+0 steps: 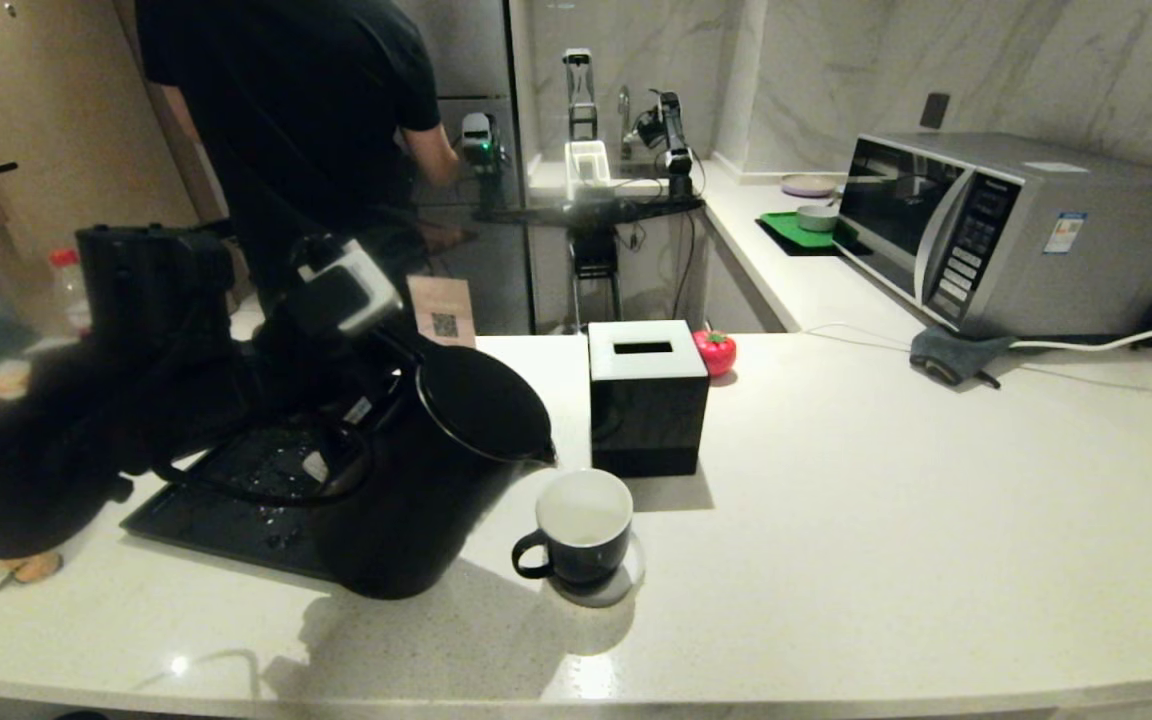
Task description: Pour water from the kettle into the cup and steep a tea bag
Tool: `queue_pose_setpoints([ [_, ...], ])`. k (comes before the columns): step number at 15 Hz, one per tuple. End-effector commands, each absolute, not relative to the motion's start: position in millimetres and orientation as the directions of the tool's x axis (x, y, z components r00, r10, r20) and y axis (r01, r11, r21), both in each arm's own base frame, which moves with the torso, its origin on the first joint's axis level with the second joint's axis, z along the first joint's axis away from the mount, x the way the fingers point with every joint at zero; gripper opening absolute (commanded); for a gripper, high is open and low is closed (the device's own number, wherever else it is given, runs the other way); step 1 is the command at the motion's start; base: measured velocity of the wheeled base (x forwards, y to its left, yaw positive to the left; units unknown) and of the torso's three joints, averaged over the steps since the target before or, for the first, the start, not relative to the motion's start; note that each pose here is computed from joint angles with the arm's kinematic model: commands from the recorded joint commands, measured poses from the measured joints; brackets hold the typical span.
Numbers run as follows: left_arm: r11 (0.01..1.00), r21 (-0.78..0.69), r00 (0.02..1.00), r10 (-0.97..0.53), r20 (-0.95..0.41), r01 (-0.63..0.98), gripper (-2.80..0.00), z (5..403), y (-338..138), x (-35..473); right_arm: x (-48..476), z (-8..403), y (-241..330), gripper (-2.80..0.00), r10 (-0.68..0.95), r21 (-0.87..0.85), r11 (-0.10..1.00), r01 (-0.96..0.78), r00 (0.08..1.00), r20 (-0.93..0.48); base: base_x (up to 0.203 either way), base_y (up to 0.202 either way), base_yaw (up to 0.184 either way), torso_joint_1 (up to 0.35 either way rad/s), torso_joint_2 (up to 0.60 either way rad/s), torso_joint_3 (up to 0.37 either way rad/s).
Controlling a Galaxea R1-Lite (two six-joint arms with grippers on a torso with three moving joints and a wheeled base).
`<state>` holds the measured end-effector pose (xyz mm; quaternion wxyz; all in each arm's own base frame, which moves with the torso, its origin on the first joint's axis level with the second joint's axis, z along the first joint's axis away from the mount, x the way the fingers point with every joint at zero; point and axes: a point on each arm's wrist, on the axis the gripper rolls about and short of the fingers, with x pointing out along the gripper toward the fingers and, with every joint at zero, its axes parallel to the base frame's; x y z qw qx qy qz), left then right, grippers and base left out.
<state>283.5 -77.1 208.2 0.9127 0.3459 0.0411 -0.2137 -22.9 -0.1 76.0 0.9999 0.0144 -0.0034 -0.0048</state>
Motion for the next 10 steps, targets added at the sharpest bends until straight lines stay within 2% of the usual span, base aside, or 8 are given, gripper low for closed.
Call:
queue_pose_setpoints([
  [1,0.658,0.627,0.906,-0.362,-0.221,0.416,-2.80,208.5,-77.0,283.2,-22.8,76.1,-0.1,-2.80,-0.009,0.029,1.000,0.009,1.000,0.006,0.000,0.000,0.000,0.000,0.00,0.000],
  [10,0.637,0.637,0.899,-0.358,-0.253,0.433,-2.80,206.6,-79.3,282.3,-22.8,76.1,-0.2,-2.80,-0.010,0.029,1.000,0.010,1.000,0.006,0.000,0.000,0.000,0.000,0.00,0.000],
])
